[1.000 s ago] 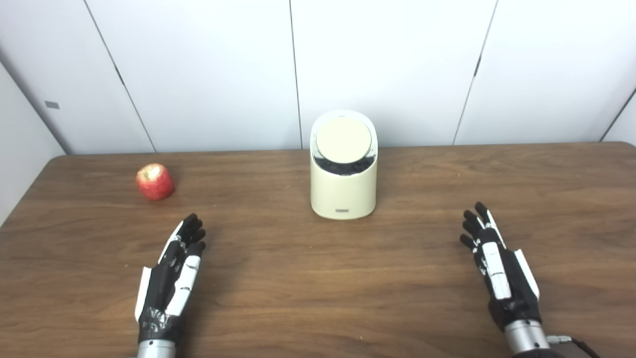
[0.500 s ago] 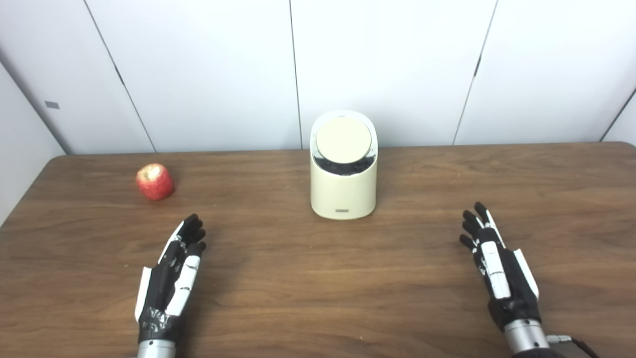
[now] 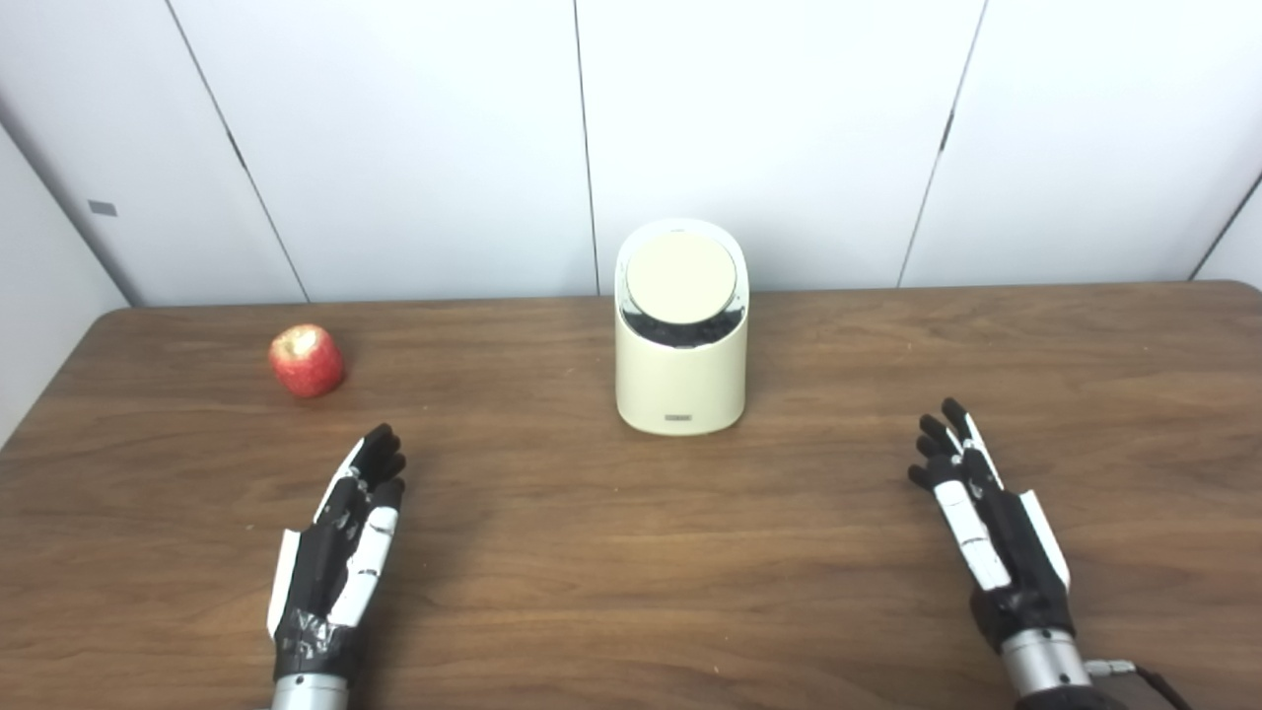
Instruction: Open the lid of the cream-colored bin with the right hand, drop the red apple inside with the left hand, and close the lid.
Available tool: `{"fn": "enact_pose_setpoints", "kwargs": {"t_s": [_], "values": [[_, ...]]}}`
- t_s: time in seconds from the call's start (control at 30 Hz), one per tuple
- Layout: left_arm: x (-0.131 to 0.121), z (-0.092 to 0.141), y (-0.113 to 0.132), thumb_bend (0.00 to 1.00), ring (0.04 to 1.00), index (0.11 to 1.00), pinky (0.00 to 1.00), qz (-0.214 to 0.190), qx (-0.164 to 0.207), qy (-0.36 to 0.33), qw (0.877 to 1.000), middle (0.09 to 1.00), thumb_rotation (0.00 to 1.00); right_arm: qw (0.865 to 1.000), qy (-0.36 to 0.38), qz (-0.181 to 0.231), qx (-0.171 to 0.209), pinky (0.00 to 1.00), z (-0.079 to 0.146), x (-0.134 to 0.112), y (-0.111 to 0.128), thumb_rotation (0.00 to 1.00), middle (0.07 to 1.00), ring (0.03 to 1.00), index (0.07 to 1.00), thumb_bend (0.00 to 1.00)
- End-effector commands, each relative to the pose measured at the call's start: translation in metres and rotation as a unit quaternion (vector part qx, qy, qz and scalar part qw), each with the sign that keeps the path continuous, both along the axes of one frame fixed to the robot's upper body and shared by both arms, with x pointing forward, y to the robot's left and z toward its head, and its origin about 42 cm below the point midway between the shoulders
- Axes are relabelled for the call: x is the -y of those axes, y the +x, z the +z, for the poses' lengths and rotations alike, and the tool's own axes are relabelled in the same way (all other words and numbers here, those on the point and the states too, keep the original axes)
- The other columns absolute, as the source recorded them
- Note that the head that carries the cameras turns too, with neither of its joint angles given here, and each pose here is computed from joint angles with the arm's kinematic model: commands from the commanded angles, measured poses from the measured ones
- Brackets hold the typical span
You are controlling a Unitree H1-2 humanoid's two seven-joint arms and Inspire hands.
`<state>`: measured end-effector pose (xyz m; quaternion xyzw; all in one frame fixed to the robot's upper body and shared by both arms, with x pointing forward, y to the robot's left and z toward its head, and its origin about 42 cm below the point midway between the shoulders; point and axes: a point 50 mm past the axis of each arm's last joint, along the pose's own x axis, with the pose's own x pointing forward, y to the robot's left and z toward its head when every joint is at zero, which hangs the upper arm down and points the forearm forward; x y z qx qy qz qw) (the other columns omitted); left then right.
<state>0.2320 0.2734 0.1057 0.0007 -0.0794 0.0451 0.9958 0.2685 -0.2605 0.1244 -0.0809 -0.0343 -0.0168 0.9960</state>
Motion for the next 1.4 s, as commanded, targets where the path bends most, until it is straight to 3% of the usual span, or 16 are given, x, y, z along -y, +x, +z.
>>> {"fn": "enact_pose_setpoints", "kwargs": {"t_s": [0.0, 0.1, 0.27, 0.7, 0.87, 1.07, 1.37], "values": [[0.006, -0.024, -0.007, 0.44, 0.929, 0.931, 0.94, -0.002, -0.032, -0.015, 0.999, 0.929, 0.63, 1.0, -0.013, 0.014, 0.023, 0.79, 0.014, -0.007, 0.014, 0.68, 0.919, 0.904, 0.96, 0.63], [0.006, -0.025, -0.007, 0.41, 0.926, 0.93, 0.94, -0.001, -0.031, -0.017, 0.999, 0.926, 0.65, 0.999, -0.028, 0.019, 0.039, 0.8, 0.024, -0.009, 0.028, 0.64, 0.909, 0.896, 0.952, 0.66], [0.006, -0.028, -0.008, 0.38, 0.93, 0.935, 0.95, -0.001, -0.032, -0.012, 0.999, 0.93, 0.7, 0.994, -0.087, 0.02, 0.062, 0.86, 0.048, -0.013, 0.056, 0.7, 0.905, 0.903, 0.946, 0.71], [0.009, -0.029, -0.012, 0.36, 0.934, 0.936, 0.94, -0.003, -0.028, -0.017, 0.999, 0.935, 0.67, 0.989, -0.099, 0.028, 0.102, 0.9, 0.104, -0.027, 0.12, 0.62, 0.914, 0.904, 0.946, 0.78], [0.01, -0.028, -0.013, 0.36, 0.934, 0.937, 0.94, -0.003, -0.031, -0.012, 0.999, 0.936, 0.68, 0.989, -0.089, 0.035, 0.112, 0.92, 0.124, -0.036, 0.136, 0.56, 0.927, 0.921, 0.958, 0.79], [0.012, -0.026, -0.014, 0.36, 0.928, 0.936, 0.93, -0.006, -0.03, -0.012, 0.999, 0.932, 0.66, 0.986, -0.1, 0.045, 0.122, 0.9, 0.143, -0.049, 0.155, 0.57, 0.928, 0.917, 0.962, 0.87], [0.015, -0.024, -0.015, 0.36, 0.928, 0.941, 0.93, -0.008, -0.031, -0.008, 0.999, 0.932, 0.59, 0.981, -0.117, 0.067, 0.143, 0.84, 0.172, -0.069, 0.185, 0.38, 0.925, 0.916, 0.943, 0.89]]}}
